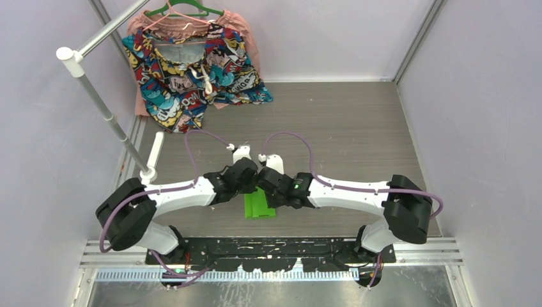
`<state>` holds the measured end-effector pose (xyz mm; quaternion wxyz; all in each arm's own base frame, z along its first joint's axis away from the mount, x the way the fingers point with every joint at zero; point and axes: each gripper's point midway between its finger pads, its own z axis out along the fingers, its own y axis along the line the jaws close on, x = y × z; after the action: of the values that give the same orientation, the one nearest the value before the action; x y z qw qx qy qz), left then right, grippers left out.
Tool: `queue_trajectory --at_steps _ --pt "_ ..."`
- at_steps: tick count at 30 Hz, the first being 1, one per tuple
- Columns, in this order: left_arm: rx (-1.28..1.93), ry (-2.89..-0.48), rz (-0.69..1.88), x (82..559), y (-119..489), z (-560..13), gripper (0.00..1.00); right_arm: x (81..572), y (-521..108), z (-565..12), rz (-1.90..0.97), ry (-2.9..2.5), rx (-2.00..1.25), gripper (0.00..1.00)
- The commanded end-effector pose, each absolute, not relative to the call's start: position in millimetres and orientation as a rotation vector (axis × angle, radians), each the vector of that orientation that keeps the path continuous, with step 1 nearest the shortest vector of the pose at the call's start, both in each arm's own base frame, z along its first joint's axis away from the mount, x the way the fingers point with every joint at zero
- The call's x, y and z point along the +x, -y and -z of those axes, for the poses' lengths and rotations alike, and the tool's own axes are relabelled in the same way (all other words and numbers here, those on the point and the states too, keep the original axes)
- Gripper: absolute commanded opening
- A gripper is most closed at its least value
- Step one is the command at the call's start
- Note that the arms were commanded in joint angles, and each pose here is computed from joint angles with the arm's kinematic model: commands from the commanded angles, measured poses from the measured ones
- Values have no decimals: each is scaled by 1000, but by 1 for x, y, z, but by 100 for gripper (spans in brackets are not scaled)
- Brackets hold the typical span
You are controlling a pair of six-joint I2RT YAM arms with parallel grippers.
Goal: Fold the paper box
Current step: Close the paper box at the center of the board.
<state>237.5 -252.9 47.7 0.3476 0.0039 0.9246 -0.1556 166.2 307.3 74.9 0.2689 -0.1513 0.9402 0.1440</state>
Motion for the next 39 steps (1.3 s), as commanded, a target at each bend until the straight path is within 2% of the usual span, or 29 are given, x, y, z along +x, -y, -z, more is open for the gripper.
queue_trajectory --at_steps 1,10,16,29,39 --pt "78 -2432 366 233 253 -41 0 172 -300 -112 -386 -2445 -386 23" --pt "179 -2468 418 225 263 -48 0 166 -235 -183 -387 -2323 -228 27" --pt "245 -2479 437 216 260 -50 0 157 -208 -207 -431 -2291 -155 28" --pt "308 -2510 453 207 259 -57 0 156 -221 -221 -449 -2309 -214 28" --pt "279 -2563 435 202 257 -51 0 161 -244 -182 -351 -2360 -404 27"
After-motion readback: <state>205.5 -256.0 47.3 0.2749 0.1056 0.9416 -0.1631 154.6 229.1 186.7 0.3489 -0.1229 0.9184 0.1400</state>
